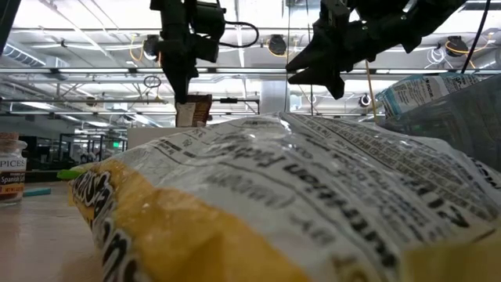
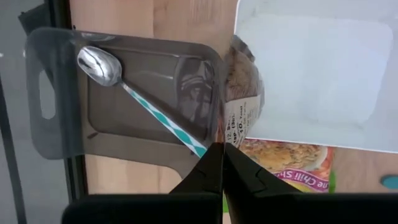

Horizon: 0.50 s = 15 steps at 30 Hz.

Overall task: Pick & Place Food Item
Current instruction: Put the orange seasoning pack into the white bin

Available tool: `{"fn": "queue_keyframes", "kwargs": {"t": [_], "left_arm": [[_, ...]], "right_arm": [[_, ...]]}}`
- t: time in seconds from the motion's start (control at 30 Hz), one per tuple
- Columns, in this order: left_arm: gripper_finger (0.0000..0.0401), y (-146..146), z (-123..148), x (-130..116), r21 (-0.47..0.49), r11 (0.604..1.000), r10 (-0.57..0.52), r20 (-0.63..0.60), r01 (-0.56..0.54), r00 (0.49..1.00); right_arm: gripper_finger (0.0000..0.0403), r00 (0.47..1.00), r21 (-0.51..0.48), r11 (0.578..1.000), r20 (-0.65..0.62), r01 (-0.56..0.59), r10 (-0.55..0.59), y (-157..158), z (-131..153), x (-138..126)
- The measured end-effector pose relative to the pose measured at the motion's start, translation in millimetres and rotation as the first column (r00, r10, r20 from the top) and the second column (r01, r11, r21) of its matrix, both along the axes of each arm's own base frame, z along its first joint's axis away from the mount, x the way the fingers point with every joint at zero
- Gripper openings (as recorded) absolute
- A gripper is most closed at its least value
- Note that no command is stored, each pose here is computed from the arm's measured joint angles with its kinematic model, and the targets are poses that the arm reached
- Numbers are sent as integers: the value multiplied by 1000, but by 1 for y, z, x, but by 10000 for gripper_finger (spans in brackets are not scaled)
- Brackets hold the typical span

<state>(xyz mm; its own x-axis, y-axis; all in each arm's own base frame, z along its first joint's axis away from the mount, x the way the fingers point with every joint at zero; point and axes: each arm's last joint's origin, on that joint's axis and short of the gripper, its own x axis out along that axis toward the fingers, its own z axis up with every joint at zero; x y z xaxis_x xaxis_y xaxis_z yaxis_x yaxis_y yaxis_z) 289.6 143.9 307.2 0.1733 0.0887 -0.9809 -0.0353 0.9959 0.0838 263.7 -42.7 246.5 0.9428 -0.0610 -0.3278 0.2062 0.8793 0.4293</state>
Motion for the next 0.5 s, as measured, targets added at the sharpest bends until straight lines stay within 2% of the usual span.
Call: {"fn": "queue_keyframes", "kwargs": {"t": [0.5], "left_arm": [[0, -13, -11, 17, 6, 1000, 25, -14, -25, 1000]], "right_arm": [[130, 1000, 9, 1000, 1, 3, -3, 0, 0, 0]]}}
